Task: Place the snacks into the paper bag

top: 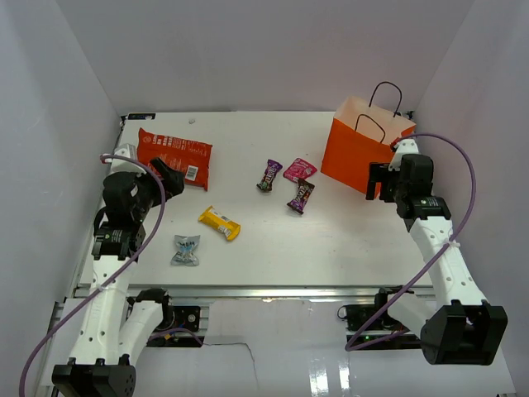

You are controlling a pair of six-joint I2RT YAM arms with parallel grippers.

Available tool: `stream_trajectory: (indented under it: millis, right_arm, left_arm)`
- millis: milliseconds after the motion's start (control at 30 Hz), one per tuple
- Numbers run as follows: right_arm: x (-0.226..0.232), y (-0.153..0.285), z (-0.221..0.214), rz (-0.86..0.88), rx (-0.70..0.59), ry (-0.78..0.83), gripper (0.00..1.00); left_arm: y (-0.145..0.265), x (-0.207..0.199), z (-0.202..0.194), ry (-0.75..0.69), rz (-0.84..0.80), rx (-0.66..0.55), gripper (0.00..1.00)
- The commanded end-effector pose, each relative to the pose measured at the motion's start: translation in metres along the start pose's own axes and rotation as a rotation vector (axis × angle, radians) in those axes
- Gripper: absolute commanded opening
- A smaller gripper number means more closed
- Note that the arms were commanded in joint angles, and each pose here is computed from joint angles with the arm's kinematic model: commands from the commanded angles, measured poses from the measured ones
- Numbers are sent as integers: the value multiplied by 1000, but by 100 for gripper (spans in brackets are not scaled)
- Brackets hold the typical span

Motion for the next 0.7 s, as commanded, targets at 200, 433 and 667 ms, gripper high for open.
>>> stream_trajectory:
  millis: [200,433,667]
  right_arm:
    - [33,25,23,679,-299,427,90]
    - [78,13,6,916,-102,496,90]
    - [113,-40,20,632,172,49,84]
  left_arm:
    - [3,7,-19,21,-5,114,98]
    - [-3,9,-28,52,-12,164,98]
    - [-7,10,-36,133,-1,214,98]
Point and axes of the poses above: each gripper's point midway between its finger pads, its own y axis back along the fingers, its own x axis along the line the jaws close on, z = x × y, the point moved 10 cm from there along y, back along the fingers, and after that the axes turned 11 degrees about y, right-handed, at the moved point
